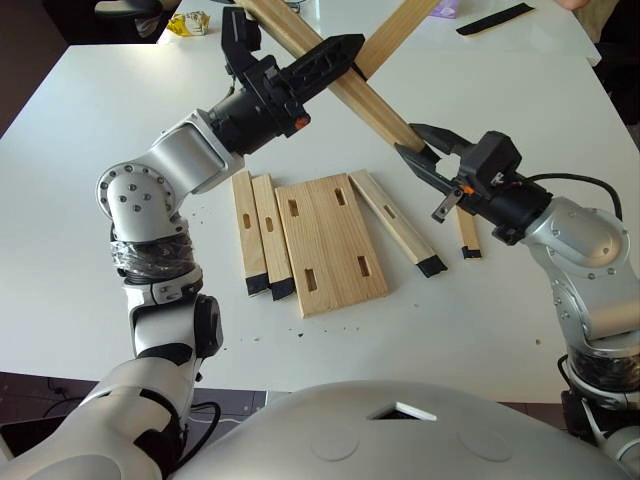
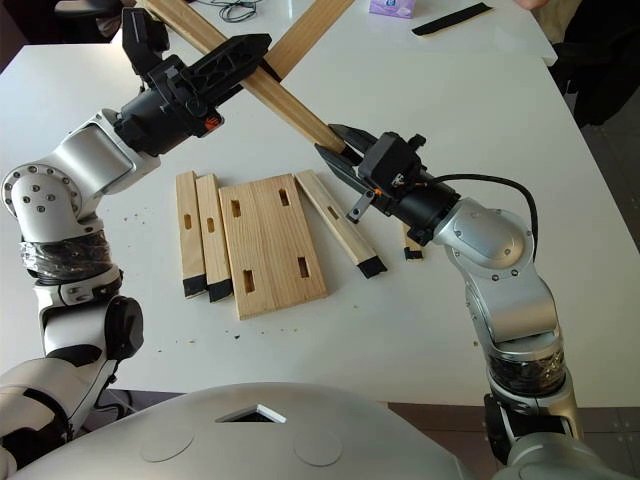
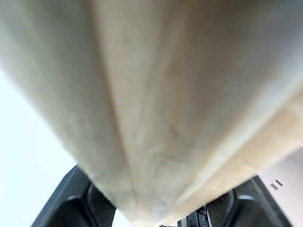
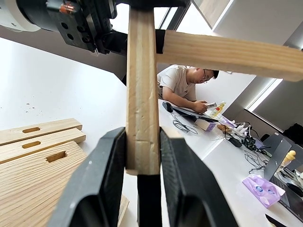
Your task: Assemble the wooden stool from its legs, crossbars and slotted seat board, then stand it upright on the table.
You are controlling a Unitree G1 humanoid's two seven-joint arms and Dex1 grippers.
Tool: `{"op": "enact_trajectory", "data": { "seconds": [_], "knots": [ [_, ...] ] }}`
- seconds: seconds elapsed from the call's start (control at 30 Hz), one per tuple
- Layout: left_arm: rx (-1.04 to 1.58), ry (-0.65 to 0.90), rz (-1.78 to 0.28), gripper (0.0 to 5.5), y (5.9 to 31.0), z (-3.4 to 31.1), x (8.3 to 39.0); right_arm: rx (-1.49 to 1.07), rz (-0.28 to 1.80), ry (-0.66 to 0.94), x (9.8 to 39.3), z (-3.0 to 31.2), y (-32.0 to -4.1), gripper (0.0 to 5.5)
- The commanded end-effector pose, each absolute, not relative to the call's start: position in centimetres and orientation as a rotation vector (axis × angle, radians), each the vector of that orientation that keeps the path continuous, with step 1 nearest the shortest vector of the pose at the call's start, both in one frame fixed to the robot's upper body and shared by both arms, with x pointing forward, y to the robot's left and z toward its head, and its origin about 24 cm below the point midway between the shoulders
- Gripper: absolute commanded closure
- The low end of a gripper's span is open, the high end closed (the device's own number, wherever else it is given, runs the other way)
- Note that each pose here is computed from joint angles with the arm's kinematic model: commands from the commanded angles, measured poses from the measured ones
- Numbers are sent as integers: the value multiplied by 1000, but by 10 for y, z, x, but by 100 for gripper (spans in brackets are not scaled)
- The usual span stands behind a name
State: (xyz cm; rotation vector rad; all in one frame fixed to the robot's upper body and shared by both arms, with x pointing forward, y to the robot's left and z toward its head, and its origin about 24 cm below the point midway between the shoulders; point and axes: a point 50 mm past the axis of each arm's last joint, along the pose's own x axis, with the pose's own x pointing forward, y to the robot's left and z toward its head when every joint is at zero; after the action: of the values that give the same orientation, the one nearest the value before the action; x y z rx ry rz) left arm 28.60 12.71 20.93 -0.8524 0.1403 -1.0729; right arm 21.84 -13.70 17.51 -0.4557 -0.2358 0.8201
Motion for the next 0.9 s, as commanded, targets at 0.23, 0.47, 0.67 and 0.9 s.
{"op": "enact_trajectory", "data": {
  "seconds": [0.23, 0.47, 0.67, 0.9],
  "knots": [
    [-843, 145, -1083, 331, 125, 211, 287, -596, 858, -141, 216, 156, -142, 449],
    [-846, 140, -1074, 345, 126, 212, 288, -639, 860, -105, 215, 144, -150, 350],
    [-835, 135, -1063, 345, 127, 212, 288, -672, 868, -85, 214, 139, -153, 319],
    [-471, 41, -985, 345, 153, 234, 294, -735, 761, 16, 218, 126, -190, 319]
  ]
}}
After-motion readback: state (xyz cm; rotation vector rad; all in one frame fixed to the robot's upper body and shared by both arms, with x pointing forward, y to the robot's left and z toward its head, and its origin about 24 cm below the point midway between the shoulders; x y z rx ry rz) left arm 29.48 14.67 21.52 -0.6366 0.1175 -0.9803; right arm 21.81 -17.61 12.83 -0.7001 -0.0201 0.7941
